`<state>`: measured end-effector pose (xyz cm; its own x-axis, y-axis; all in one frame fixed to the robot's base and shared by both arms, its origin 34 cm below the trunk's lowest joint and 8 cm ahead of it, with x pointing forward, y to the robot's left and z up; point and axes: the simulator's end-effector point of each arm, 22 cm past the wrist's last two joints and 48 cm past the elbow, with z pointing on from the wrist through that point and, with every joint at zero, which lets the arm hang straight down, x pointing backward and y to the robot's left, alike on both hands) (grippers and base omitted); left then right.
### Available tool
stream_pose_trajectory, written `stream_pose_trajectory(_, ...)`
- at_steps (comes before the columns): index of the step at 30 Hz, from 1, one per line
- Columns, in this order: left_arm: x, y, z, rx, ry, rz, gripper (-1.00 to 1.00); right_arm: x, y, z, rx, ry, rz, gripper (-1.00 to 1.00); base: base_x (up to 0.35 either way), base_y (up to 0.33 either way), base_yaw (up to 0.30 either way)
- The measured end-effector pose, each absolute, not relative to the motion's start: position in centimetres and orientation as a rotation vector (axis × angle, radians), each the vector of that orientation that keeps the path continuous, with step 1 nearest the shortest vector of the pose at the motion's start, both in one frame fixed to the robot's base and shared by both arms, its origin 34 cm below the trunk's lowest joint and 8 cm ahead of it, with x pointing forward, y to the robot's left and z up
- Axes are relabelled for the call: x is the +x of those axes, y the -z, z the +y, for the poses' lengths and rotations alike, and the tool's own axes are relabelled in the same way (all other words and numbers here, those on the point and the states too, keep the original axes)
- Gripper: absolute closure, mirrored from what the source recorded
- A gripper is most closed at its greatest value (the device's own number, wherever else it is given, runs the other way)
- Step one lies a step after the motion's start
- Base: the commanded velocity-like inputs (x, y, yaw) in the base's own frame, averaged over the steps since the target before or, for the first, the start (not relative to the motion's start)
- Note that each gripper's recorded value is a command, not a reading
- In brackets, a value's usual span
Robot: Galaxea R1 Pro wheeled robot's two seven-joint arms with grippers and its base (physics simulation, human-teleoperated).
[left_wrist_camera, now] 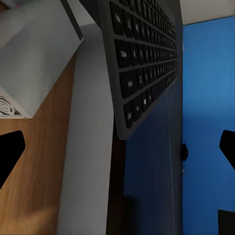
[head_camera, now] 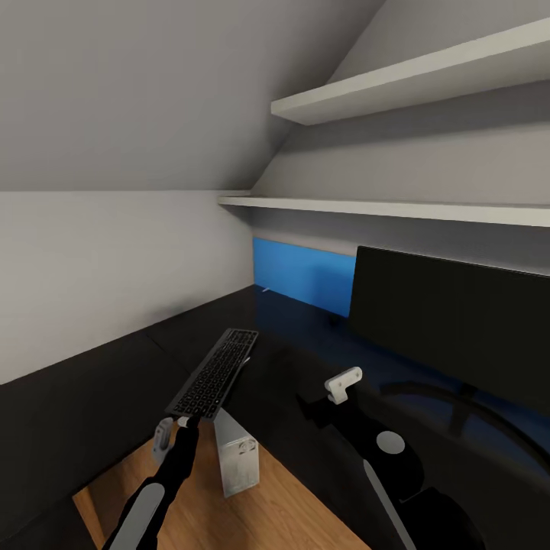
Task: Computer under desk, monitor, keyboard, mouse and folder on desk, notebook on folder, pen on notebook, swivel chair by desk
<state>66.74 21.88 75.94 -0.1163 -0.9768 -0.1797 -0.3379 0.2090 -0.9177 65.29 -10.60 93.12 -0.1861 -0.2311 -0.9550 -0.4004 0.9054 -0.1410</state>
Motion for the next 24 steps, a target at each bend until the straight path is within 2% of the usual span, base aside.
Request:
stream_pose_trajectory(5, 66.9, -76.3, 21.8, -1.253, 0.937, 1.607, -1.00, 65.3, -93.1, -10.6, -0.477, -0.162, 1.775, -1.00, 0.067, 0.000, 0.000)
stream_pose_trajectory(14, 67.0, -76.6, 22.2, -1.239, 0.941, 1.591, -1.00, 65.3, -93.2, -10.6, -0.477, -0.162, 1.775, -1.00, 0.214, 0.000, 0.000)
stream_pose_trajectory(24, 66.5, -75.1, 22.1, -1.265, 0.928, 1.614, -1.00, 65.4, -93.1, -10.8, -0.472, -0.159, 1.777, -1.00, 0.038, 0.000, 0.000)
